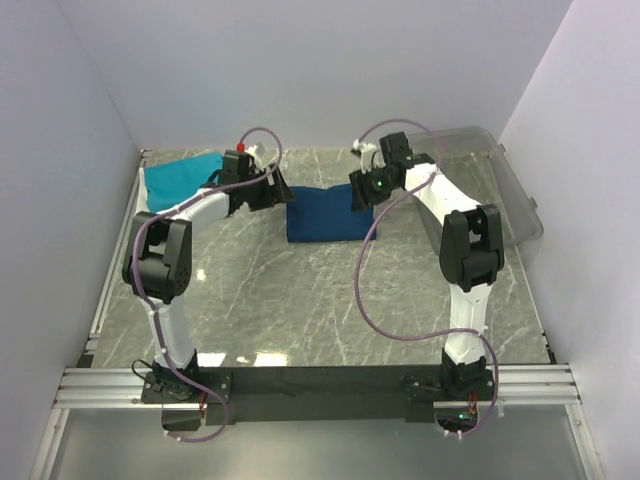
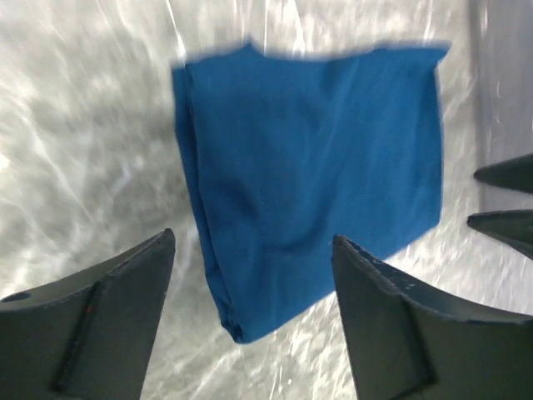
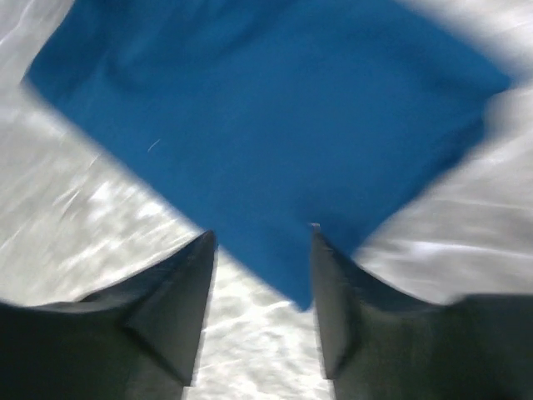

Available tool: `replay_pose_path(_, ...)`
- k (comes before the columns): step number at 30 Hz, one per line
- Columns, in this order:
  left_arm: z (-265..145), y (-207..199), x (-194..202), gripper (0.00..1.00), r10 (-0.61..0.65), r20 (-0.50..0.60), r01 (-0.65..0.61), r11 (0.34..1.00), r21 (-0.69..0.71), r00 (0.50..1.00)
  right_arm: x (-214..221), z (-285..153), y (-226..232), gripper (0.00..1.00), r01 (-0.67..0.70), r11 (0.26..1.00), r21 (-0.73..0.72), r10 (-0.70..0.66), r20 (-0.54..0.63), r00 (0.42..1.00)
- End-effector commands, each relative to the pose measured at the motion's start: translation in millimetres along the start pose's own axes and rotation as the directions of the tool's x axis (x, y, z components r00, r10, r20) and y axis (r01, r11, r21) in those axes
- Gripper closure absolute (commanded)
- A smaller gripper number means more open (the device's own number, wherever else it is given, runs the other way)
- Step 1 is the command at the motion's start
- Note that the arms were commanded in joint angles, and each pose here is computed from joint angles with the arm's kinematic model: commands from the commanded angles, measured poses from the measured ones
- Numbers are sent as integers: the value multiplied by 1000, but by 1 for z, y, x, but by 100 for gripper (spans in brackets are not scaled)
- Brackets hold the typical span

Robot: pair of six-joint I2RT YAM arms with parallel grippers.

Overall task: Fold and stack the t-shirts
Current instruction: Fold the tshirt

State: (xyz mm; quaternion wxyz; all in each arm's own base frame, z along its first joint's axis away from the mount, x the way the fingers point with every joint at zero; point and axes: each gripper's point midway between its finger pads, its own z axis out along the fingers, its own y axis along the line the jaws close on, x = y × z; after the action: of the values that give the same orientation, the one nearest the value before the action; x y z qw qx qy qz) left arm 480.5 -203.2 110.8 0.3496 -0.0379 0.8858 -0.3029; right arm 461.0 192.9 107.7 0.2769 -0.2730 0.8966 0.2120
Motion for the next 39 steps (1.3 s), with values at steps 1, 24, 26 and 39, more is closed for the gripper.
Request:
replay_pose_path(1, -2, -21, 16, 22, -38, -62, 44, 995, 88, 997, 15, -10, 46, 48, 1, 967, -255, 0, 2, 1000)
replay_pose_path(24, 25, -64, 97, 69, -23, -255, 85, 969, 234, 967, 66, 48, 25, 83, -232, 951, -205, 190, -208, 960)
replay_pose_path(26, 31, -57, 99, 69, -28, -255, 84, 974, 211, 966, 73, 49, 19, 84, -249, 952, -181, 206, -224, 953)
replay_pose_path(39, 41, -51, 86, 48, 24, -197, 17, 980, 200, 980, 86, 44, -1, 83, -295, 948, -120, 256, -267, 929)
